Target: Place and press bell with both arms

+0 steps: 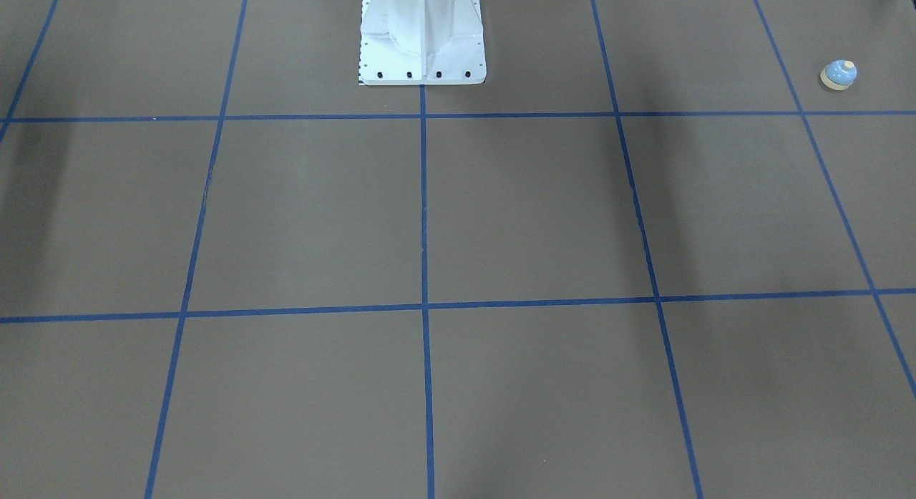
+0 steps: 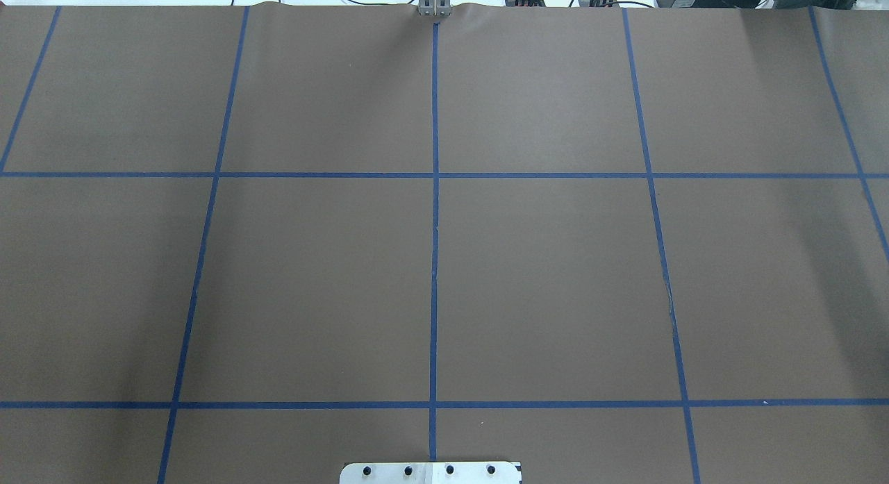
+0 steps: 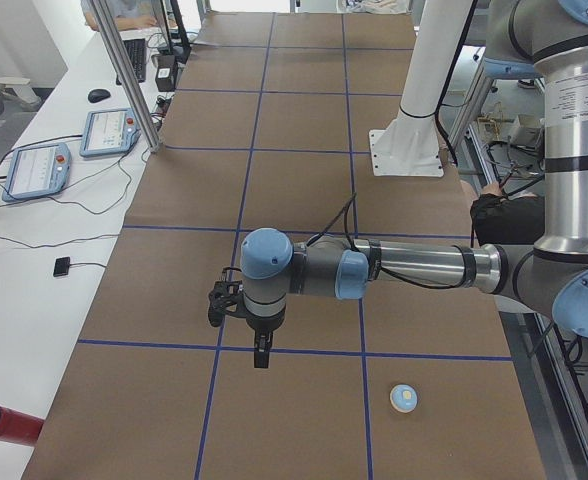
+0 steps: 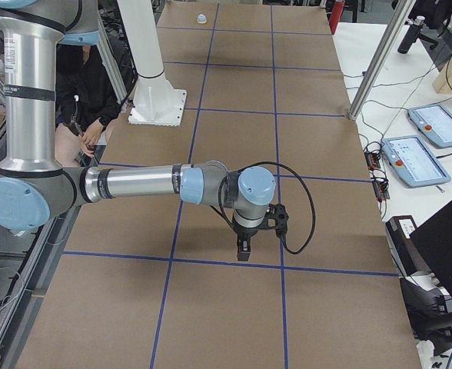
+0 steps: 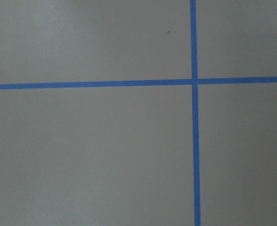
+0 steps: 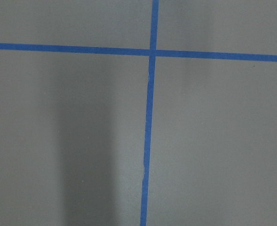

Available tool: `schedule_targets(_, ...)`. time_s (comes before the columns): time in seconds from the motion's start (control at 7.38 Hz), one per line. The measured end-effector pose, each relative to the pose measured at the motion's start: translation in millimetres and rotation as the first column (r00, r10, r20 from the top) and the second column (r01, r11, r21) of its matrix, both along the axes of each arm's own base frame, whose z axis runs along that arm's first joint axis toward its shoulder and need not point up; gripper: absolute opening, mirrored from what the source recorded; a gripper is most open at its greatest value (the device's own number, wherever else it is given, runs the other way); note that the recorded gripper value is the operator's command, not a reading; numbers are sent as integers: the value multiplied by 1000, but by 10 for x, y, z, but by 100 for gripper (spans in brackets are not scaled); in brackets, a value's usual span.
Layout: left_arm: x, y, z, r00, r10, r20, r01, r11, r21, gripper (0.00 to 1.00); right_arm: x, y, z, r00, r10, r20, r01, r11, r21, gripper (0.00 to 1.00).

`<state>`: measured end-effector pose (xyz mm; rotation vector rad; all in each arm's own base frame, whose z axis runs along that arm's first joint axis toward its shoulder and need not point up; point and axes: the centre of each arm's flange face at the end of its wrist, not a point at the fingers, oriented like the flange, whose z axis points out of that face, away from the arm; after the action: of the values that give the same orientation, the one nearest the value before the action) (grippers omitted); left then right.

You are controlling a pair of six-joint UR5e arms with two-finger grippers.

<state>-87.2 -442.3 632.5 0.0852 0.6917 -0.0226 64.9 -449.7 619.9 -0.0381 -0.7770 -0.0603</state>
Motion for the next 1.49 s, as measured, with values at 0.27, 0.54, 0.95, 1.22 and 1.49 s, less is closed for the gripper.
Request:
schedule_targets(0.27, 2, -1, 0, 1000, 0, 0, 0, 1000, -1, 100, 1, -26, -30, 1000, 4, -1, -4, 1000, 3, 100)
schedule_targets(0.54, 1, -22, -49, 1000, -1, 2, 1, 1000, 7, 100, 1, -34, -38, 1000, 6, -2, -6, 1000, 2, 100)
schedule_targets(0.95, -18, 32, -612, 998, 1, 60, -1, 1000, -13, 100, 0, -29, -43, 1000, 8, 0, -8, 1000, 2, 100)
schedule_targets(1.22, 79, 239, -1246, 992, 5, 124, 1, 999, -53, 100, -1, -2, -18, 1000, 8, 0, -8, 1000, -4, 100)
schedule_targets(1.49, 343, 412, -1723, 978, -30, 205, 50, 995, -91, 100, -1, 27, 16, 1000, 8, 1, -8, 1000, -12, 100)
